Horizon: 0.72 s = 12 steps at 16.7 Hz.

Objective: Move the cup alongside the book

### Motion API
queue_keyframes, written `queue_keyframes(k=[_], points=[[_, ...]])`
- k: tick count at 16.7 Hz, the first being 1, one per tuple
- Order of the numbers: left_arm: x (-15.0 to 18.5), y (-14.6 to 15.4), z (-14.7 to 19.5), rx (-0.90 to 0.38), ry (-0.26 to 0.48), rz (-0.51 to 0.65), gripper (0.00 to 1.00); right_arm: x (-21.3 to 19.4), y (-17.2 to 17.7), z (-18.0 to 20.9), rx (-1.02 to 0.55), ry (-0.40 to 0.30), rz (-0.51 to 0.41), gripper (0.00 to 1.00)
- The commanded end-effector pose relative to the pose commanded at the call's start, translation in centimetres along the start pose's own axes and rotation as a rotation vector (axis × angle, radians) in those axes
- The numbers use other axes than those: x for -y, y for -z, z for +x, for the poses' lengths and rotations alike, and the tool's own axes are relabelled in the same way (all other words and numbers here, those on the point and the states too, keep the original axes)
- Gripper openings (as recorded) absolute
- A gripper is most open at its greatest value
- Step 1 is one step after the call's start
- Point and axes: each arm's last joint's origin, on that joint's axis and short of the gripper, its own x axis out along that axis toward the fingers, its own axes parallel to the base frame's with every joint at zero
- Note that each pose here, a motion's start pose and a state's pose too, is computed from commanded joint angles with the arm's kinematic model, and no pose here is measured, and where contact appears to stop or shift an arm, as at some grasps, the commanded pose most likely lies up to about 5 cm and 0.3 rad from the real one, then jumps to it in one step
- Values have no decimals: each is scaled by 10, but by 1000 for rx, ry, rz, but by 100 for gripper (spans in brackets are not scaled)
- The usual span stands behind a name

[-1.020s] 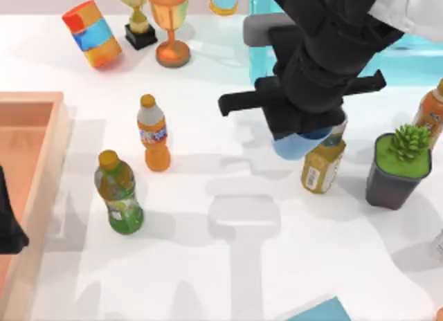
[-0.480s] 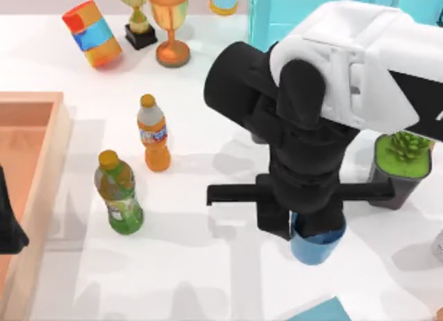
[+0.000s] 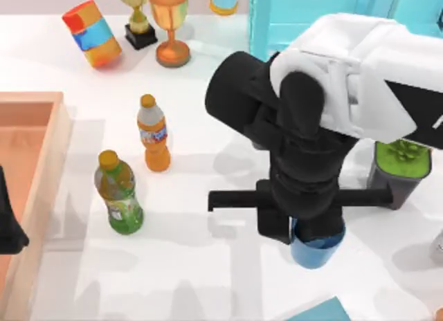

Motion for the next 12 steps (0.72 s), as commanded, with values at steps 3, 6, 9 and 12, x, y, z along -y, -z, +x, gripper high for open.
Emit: queue_keyframes(k=[3, 6, 9, 12], points=[[0, 0, 0, 0, 0, 0, 100, 2, 1, 26, 1, -1, -5, 0], [0, 0, 0, 0, 0, 0, 100, 7, 2, 50, 0, 0, -4, 0], [0, 0, 0, 0, 0, 0, 100, 7, 3, 53, 0, 0, -4, 0], [0, 0, 0, 0, 0, 0, 100, 7, 3, 53, 0, 0, -4, 8]])
